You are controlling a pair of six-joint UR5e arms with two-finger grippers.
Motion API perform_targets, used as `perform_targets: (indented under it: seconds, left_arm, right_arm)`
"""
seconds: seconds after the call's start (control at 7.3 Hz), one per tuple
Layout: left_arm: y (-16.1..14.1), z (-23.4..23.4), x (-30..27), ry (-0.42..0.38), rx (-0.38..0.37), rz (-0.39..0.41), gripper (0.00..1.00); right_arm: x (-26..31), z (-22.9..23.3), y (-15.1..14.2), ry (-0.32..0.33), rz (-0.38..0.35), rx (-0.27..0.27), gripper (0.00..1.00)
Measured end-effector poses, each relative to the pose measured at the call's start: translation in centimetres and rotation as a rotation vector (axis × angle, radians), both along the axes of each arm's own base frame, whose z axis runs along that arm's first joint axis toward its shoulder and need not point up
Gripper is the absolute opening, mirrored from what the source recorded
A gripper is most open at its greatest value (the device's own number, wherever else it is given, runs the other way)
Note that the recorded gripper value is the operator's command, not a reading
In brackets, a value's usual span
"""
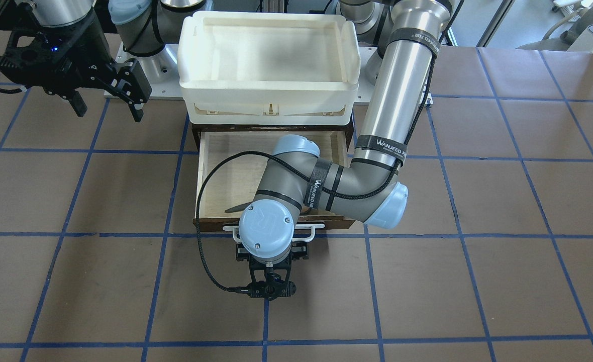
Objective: Put scissors in drawer and close it
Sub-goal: 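Reach the left gripper over the drawer's front edge nearest the robot, then push the drawer front away from the robot with the left gripper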
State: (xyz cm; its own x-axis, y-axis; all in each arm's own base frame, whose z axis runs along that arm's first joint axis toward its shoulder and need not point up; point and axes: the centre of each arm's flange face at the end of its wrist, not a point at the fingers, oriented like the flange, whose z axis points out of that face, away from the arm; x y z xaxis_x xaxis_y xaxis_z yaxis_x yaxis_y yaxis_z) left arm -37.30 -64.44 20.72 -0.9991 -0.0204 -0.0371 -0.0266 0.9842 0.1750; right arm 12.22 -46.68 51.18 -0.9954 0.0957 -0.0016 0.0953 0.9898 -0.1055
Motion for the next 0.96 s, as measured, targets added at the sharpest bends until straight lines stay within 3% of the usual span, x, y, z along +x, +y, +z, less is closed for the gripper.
perform_targets:
  seconds: [0.96]
  left_arm:
    - [4.4, 3.0, -0.5, -0.003, 0.050, 0.022, 1.00]
  right_arm:
    - [0.0, -0.5, 0.1, -0.001, 0.002, 0.023, 1.00]
